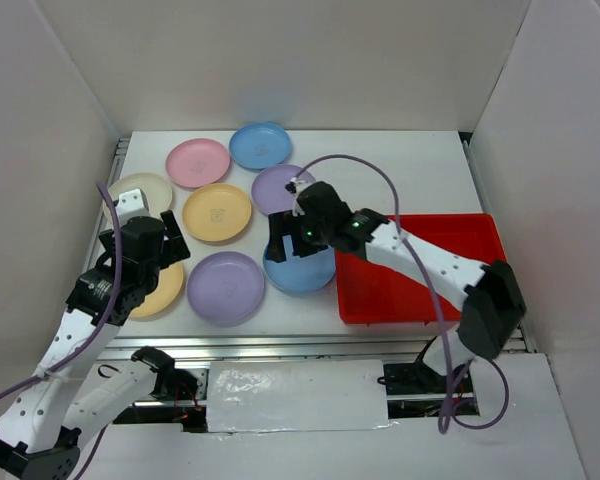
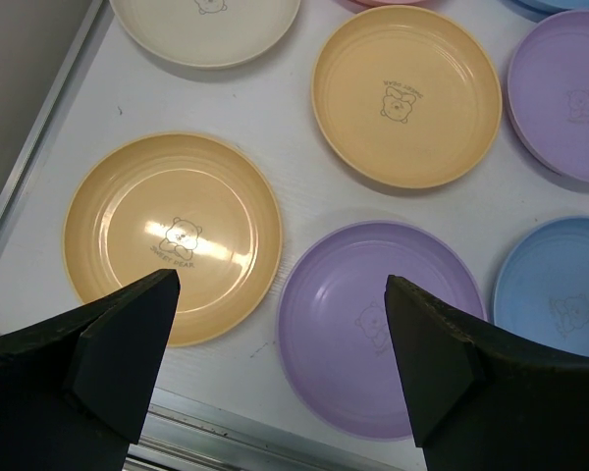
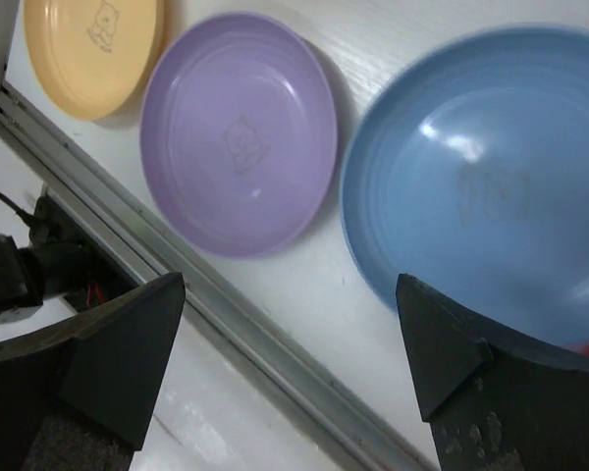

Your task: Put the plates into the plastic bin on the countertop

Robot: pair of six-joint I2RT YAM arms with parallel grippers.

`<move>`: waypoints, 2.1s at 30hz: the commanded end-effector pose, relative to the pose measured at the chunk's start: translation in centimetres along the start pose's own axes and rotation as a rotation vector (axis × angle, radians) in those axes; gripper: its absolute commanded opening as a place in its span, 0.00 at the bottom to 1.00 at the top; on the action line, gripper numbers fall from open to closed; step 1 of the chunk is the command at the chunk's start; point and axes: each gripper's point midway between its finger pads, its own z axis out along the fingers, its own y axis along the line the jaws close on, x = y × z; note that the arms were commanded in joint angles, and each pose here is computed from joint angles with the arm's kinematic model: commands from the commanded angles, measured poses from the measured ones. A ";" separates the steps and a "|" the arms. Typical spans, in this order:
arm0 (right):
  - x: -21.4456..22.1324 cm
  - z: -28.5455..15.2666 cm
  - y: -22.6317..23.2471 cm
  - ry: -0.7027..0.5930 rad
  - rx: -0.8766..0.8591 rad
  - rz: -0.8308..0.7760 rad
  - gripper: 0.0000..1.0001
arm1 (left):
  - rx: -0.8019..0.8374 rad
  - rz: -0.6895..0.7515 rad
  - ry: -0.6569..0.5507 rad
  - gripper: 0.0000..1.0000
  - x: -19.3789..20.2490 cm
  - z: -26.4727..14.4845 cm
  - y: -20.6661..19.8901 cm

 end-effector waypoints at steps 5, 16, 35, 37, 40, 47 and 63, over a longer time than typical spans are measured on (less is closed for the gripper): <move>-1.8 6.1 5.0 0.033 -0.155 -0.200 0.93 | 0.038 -0.023 -0.035 0.99 -1.5 -0.4 -0.7; -0.4 13.4 4.7 0.277 -0.201 -0.514 0.92 | 0.101 0.001 -0.030 0.99 -1.4 -0.7 -1.7; 3.1 20.8 -0.2 0.392 -0.108 -0.532 0.72 | 0.139 0.003 -0.034 0.99 -1.6 -1.1 -2.1; 3.0 20.9 -0.5 0.382 -0.091 -0.523 0.59 | 0.140 0.004 -0.033 0.99 -1.6 -1.1 -2.1; 2.7 20.8 -0.7 0.358 -0.058 -0.511 0.34 | 0.143 0.004 -0.032 0.99 -1.5 -1.1 -2.2; 2.2 20.2 -0.9 0.334 -0.013 -0.513 0.17 | 0.145 0.003 -0.032 0.99 -1.6 -1.1 -2.2; -6.4 9.7 3.3 0.105 -0.067 -0.261 0.00 | 0.136 -0.004 -0.041 0.99 -1.7 -1.2 -2.0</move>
